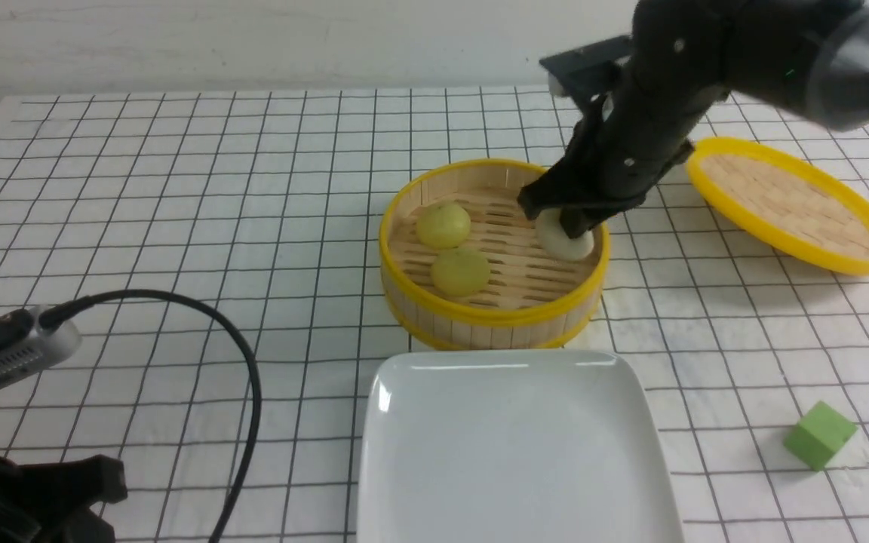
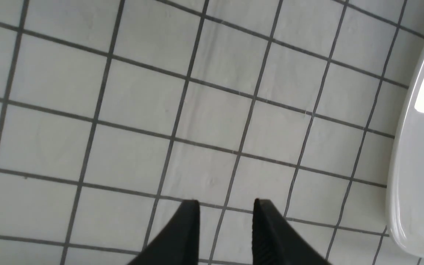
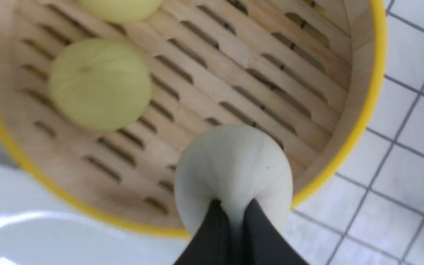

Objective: Put the steamed buns into the plate on the white-black tablecloth.
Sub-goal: 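Move the steamed bun from the bamboo steamer onto the white plate with the right gripper, then reach into the bamboo steamer and grasp a bun with the left gripper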

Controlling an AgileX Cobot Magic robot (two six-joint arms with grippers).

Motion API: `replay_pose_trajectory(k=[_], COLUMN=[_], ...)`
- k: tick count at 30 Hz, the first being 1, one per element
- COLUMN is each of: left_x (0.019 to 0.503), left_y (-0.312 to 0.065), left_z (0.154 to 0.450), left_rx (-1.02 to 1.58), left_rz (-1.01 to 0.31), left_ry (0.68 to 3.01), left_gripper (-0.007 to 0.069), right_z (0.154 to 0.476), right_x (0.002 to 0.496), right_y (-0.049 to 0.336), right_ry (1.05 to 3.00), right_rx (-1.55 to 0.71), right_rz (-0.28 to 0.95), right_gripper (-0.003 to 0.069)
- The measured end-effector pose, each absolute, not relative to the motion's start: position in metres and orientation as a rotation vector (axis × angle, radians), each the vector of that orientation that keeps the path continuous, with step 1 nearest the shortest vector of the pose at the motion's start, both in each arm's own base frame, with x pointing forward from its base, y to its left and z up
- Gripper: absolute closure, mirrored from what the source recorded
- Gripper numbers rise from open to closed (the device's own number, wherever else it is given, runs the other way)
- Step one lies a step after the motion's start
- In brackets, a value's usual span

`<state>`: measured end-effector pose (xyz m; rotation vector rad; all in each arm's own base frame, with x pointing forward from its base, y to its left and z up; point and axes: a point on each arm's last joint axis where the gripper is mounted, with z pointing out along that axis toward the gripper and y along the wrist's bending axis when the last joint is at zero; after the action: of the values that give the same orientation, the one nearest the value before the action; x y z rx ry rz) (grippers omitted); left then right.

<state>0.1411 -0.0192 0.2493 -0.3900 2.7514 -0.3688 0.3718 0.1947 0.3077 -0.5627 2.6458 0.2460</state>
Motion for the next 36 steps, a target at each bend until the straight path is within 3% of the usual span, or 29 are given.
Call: replay_pose_trajectory(k=[2, 5, 13, 16, 20, 22, 24, 27, 32, 36], left_x=[0.141, 0.141, 0.141, 0.142, 0.143, 0.143, 0.143, 0.144, 0.146, 0.155], left_y=[-0.019, -0.019, -0.019, -0.018, -0.018, -0.018, -0.018, -0.017, -0.017, -0.016], left_z=[0.249, 0.249, 0.249, 0.249, 0.25, 0.25, 0.25, 0.25, 0.251, 0.253], left_rx=[-0.39, -0.39, -0.415, -0.413, -0.409, -0.409, -0.409, -0.408, -0.408, -0.408], left_rz=[-0.368, -0.368, -0.362, -0.357, -0.349, -0.349, -0.349, -0.346, -0.344, -0.335], left_ry=[2.752, 2.75, 2.751, 2.743, 2.733, 2.73, 2.726, 2.721, 2.687, 2.631], left_gripper=[0.0387, 0.0386, 0.0384, 0.0384, 0.0384, 0.0384, 0.0384, 0.0384, 0.039, 0.0466], right_z=[0.329, 0.332, 0.227, 0.206, 0.199, 0.214, 0.24, 0.285, 0.332, 0.33], right_x=[0.346, 0.315, 0.272, 0.272, 0.273, 0.274, 0.273, 0.264, 0.226, 0.176], right_y=[0.191, 0.189, 0.195, 0.195, 0.198, 0.201, 0.201, 0.194, 0.16, 0.125], right_ry=[2.634, 2.652, 2.752, 2.734, 2.801, 2.828, 2.823, 2.787, 2.732, 2.699], right_rx=[-0.573, -0.596, -0.488, -0.462, -0.452, -0.497, -0.607, -0.734, -0.794, -0.79], right_rz=[0.287, 0.346, 0.381, 0.38, 0.38, 0.382, 0.37, 0.329, 0.232, 0.224], right_gripper=[0.0638, 0.0638, 0.0619, 0.0582, 0.0392, 0.0316, 0.0285, 0.0349, 0.0629, 0.0673])
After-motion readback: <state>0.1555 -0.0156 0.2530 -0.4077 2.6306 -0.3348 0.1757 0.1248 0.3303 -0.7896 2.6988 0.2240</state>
